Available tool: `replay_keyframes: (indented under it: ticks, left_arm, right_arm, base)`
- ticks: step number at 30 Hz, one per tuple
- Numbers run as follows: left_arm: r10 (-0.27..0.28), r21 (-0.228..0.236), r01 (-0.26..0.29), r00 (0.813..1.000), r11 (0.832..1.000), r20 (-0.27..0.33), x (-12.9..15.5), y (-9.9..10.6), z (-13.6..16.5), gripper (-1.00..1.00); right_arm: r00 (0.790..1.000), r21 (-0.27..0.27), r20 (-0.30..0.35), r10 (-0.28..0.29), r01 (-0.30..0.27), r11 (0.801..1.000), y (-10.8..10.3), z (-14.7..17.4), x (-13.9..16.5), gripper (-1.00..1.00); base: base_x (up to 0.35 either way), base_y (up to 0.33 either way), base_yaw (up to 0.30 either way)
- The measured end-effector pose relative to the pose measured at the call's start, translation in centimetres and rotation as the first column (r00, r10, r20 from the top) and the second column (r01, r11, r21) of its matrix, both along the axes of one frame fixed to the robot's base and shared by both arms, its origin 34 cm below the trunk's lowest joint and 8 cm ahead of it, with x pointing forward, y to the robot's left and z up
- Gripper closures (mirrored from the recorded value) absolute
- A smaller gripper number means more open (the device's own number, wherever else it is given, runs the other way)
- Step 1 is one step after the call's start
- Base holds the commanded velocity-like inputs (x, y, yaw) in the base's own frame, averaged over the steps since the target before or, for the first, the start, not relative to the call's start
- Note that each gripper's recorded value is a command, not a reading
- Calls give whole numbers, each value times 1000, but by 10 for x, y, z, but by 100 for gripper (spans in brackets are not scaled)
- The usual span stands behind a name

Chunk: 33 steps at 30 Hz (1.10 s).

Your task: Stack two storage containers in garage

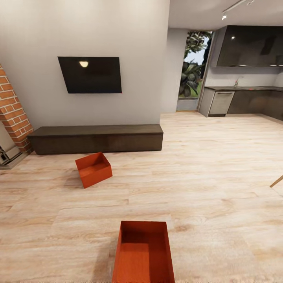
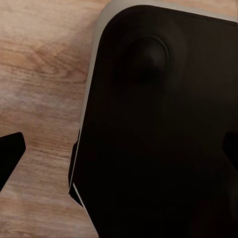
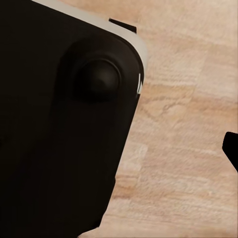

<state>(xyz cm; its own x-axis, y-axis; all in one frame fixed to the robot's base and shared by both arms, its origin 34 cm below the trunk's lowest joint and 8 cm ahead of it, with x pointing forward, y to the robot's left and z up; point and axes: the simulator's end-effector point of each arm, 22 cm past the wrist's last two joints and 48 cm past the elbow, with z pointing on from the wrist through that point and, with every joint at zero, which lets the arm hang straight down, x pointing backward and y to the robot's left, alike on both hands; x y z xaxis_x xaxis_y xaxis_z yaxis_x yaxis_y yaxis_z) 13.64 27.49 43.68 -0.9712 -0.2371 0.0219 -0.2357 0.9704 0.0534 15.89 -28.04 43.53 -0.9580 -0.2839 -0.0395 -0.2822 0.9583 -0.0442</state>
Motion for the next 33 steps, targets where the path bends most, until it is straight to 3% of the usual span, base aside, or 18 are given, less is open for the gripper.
replay_keyframes:
  ticks: [33]
  left_arm:
    - [-1,0,1,999,1000,-52,-20,0,1,-100]
  right_arm:
    - [999,2,-51,5,-5,1000,0,-1,-20,-100]
  base:
    - [0,0,-2]
